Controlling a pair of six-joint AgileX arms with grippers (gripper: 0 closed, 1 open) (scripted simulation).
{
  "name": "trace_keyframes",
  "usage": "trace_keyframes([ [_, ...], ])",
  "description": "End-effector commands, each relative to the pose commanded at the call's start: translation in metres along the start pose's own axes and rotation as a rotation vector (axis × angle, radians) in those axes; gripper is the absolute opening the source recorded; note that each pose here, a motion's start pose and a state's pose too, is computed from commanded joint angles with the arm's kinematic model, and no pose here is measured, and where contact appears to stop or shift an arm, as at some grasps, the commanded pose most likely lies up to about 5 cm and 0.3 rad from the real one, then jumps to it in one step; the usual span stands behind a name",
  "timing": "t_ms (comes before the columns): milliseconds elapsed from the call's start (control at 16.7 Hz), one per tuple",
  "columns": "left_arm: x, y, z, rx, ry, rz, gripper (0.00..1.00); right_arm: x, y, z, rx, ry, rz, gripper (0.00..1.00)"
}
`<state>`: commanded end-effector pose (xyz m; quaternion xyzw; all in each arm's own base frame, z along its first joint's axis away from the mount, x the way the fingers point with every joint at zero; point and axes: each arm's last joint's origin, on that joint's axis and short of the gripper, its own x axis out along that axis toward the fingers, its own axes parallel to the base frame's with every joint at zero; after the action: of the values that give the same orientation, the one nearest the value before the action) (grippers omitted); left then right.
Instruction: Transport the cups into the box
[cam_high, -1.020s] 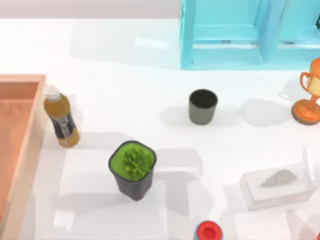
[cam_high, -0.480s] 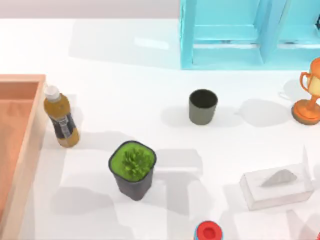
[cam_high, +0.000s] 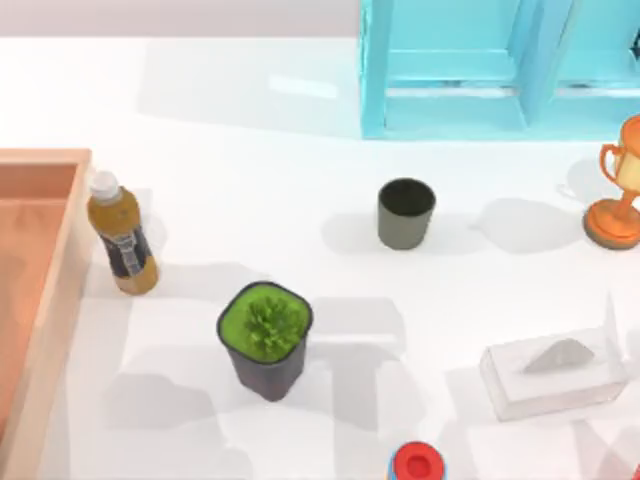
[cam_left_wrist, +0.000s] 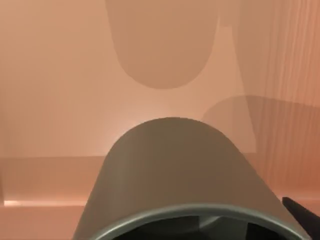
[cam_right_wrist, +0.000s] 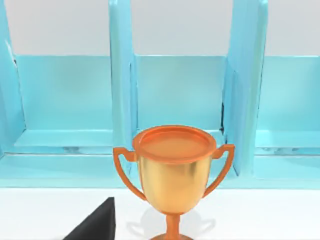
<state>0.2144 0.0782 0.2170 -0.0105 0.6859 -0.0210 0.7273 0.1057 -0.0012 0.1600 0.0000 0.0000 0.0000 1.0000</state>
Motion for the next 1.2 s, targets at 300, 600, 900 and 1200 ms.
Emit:
trace_keyframes([
  [300,0.0,0.0,0.0,0.0,0.0,0.0,0.6,0.0,0.0,0.0,0.0,0.0,0.0,1.0],
  [600,0.0,0.0,0.0,0.0,0.0,0.0,0.98,0.0,0.0,0.0,0.0,0.0,0.0,1.0],
  [900,0.0,0.0,0.0,0.0,0.0,0.0,1.0,0.0,0.0,0.0,0.0,0.0,0.0,1.0],
  [1200,-0.0009,-0.0002,0.0003,0.002,0.0,0.0,1.0,0.0,0.0,0.0,0.0,0.0,0.0,1.0],
])
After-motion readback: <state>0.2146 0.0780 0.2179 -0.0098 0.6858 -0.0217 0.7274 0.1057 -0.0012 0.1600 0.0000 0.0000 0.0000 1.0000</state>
